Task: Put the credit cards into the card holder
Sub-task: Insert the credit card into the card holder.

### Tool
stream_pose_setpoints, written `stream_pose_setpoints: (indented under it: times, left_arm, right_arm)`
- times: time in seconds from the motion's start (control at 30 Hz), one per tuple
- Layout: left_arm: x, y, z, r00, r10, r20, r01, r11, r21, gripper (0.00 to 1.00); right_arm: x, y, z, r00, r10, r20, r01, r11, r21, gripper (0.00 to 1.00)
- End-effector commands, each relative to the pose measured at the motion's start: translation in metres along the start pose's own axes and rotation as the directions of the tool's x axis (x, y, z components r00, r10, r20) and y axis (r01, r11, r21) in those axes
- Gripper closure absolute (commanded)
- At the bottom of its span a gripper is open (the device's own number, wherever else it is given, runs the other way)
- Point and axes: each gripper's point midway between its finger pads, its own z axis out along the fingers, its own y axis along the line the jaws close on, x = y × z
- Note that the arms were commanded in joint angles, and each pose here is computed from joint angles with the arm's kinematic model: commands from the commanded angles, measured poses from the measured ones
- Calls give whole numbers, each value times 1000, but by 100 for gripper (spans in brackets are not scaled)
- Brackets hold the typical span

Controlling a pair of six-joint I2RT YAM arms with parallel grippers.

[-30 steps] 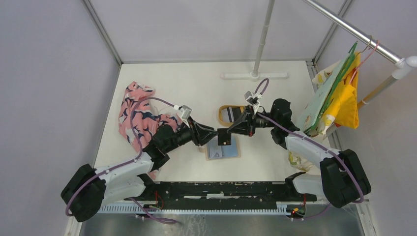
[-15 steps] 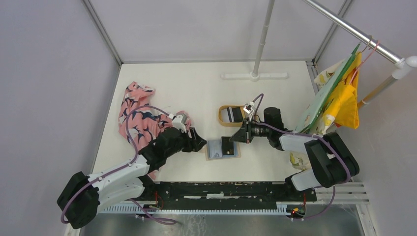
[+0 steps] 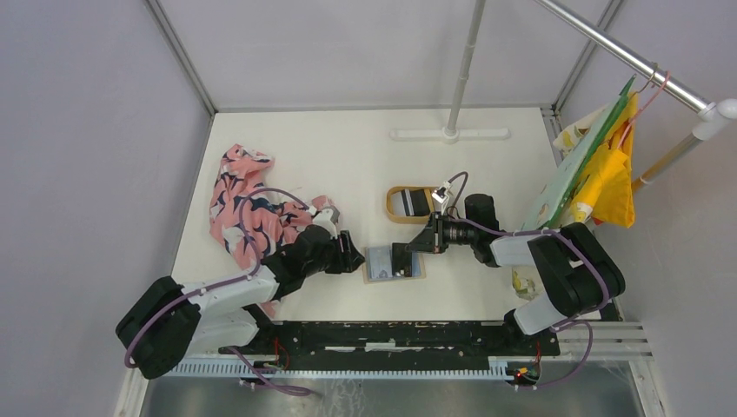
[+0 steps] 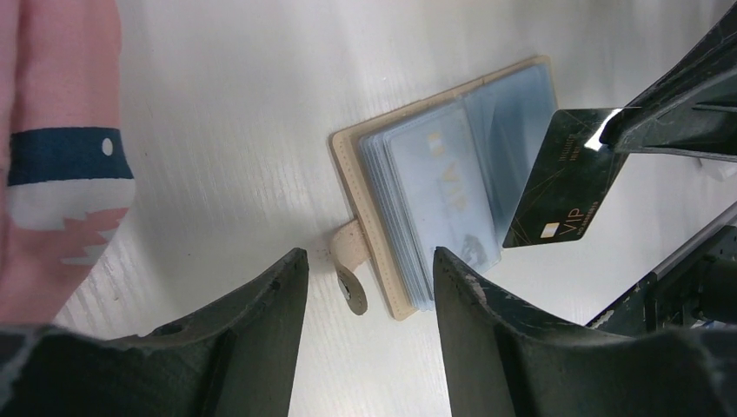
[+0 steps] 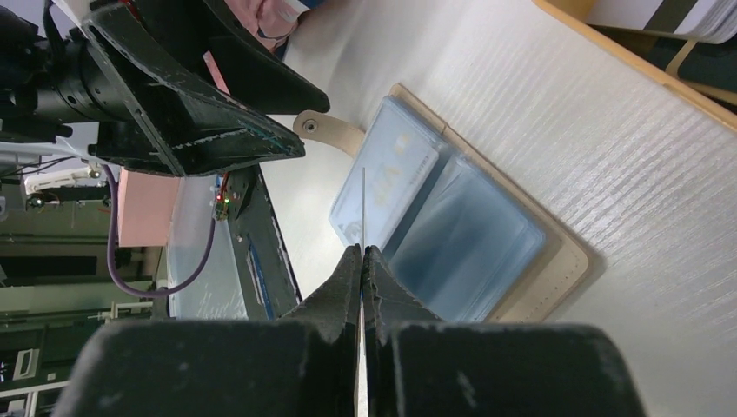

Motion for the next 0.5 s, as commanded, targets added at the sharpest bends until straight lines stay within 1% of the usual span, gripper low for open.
stream_pose_setpoints:
  times: [0.0, 0.47]
  left_arm:
    - [-13, -17, 5, 999, -17, 42, 15, 999, 53, 39]
    - [-5, -16, 15, 1000, 23, 0, -23, 1000, -2, 39]
  right_arm:
    - [-12, 7, 1, 999, -18, 41, 19, 999, -33, 100]
    - [-3, -21, 4, 1000, 18, 25, -20, 997, 74, 100]
